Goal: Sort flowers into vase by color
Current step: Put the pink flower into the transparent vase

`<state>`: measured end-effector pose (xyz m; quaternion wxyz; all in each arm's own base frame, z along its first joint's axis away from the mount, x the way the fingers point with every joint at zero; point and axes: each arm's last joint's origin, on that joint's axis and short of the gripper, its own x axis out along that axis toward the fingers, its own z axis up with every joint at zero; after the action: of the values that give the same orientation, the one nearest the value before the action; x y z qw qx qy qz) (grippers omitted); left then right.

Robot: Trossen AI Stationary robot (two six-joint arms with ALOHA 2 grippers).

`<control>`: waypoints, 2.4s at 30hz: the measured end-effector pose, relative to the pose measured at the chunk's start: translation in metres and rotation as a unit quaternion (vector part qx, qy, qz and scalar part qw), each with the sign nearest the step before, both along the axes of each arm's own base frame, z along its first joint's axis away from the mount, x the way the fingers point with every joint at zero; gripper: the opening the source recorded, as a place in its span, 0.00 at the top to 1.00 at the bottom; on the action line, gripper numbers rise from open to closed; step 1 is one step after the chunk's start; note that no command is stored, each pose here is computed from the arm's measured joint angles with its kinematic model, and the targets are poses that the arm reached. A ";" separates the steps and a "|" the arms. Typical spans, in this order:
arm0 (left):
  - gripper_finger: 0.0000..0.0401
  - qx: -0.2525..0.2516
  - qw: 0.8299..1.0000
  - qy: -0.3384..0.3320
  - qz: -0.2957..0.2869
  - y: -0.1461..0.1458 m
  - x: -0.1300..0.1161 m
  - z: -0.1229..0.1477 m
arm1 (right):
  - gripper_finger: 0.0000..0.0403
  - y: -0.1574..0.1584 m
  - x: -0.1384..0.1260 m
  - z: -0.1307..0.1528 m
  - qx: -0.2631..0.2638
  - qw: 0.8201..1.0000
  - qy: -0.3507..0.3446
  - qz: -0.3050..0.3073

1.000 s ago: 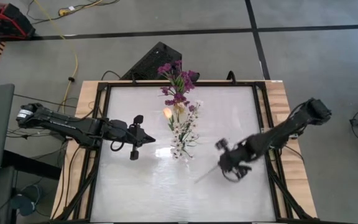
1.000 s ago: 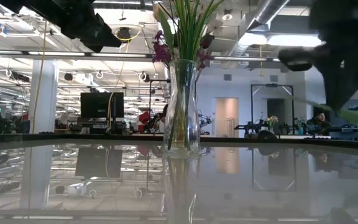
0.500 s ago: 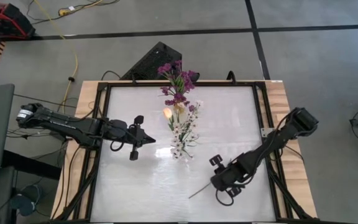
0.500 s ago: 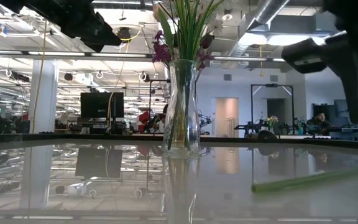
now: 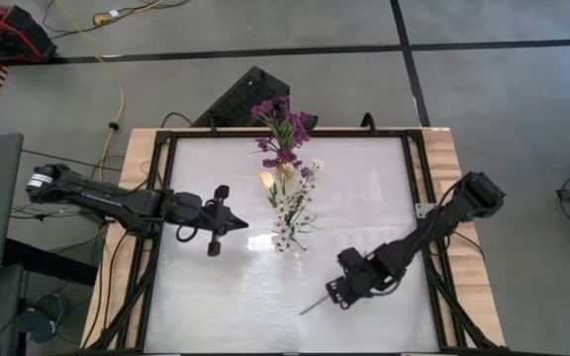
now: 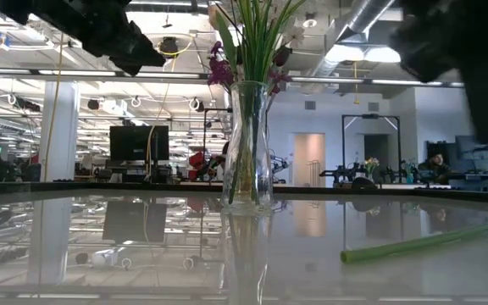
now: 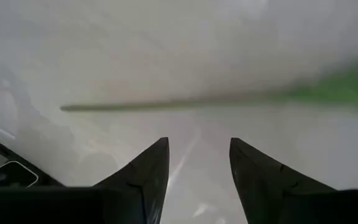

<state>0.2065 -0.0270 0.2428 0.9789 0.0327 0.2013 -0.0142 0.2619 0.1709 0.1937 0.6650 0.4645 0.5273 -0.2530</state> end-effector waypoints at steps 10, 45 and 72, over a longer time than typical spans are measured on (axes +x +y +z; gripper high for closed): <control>1.00 0.057 0.998 -0.023 -0.032 -0.002 -0.005 -0.022 | 0.52 0.011 -0.019 -0.011 0.012 0.965 0.064 -0.255; 1.00 0.070 0.996 -0.025 -0.041 -0.003 -0.005 -0.024 | 0.95 -0.033 -0.010 -0.030 -0.152 0.944 0.091 -0.277; 1.00 0.037 0.996 -0.073 -0.024 -0.003 -0.002 -0.013 | 0.96 -0.043 -0.043 0.116 -0.549 0.787 -0.267 0.085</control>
<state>0.2046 -0.0295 0.2297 0.9885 0.0747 0.1286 -0.0274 0.2189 0.1278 0.3101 0.9410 0.0229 0.1382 -0.3080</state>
